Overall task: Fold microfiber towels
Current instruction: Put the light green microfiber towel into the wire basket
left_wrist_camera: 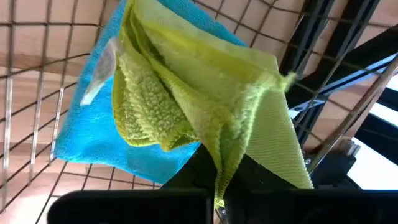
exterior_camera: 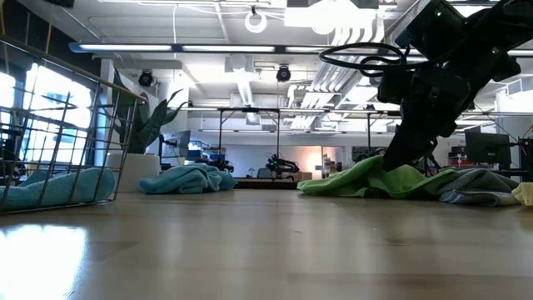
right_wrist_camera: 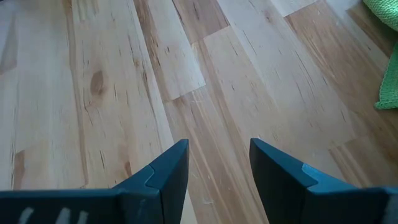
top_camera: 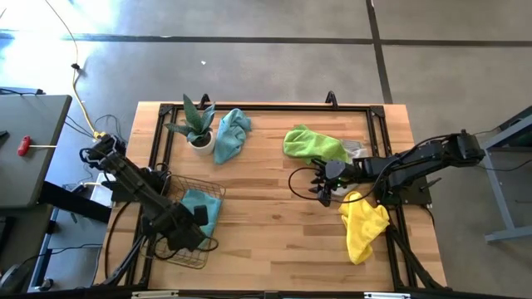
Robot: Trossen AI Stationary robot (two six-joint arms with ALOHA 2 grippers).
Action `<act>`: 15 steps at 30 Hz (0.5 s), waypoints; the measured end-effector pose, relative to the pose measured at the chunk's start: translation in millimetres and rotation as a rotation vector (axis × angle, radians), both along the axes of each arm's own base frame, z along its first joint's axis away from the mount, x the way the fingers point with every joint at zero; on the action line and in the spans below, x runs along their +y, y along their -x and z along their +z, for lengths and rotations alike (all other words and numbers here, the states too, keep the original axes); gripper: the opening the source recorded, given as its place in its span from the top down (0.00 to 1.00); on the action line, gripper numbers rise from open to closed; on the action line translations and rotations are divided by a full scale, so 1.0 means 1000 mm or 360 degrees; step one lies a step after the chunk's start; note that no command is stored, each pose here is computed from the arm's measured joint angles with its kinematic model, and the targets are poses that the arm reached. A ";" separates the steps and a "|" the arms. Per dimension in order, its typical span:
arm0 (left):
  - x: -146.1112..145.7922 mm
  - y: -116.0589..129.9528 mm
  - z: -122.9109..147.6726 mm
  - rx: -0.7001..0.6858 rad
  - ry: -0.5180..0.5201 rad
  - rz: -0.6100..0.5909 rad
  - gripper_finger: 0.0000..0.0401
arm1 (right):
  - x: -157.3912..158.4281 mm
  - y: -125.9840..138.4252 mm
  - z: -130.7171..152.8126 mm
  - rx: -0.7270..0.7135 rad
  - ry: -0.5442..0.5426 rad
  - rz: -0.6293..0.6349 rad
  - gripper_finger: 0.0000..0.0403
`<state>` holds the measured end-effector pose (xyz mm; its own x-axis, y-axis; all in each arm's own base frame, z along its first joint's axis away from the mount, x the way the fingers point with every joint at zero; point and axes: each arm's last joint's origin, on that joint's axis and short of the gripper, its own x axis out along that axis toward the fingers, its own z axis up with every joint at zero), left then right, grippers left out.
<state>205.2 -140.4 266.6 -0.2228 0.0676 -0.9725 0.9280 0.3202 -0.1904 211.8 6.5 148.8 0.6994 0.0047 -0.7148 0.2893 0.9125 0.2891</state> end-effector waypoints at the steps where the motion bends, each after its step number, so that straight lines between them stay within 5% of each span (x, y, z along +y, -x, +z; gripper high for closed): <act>1: 0.002 -0.001 -0.003 0.0007 0.0012 -0.0011 1.00 | 0.000 0.000 0.000 0.0000 0.0000 0.0000 0.60; 5: 0.009 -0.006 -0.014 -0.0004 0.0025 0.0030 1.00 | 0.000 0.000 0.000 0.0000 0.0000 0.0000 0.60; 8: 0.017 -0.010 -0.019 -0.0032 -0.0036 0.0236 1.00 | 0.000 0.000 0.000 0.0000 0.0000 0.0000 0.60; 15: 0.032 -0.020 -0.024 -0.0274 -0.0351 0.1140 0.93 | 0.000 0.000 0.000 0.0000 0.0000 0.0000 0.60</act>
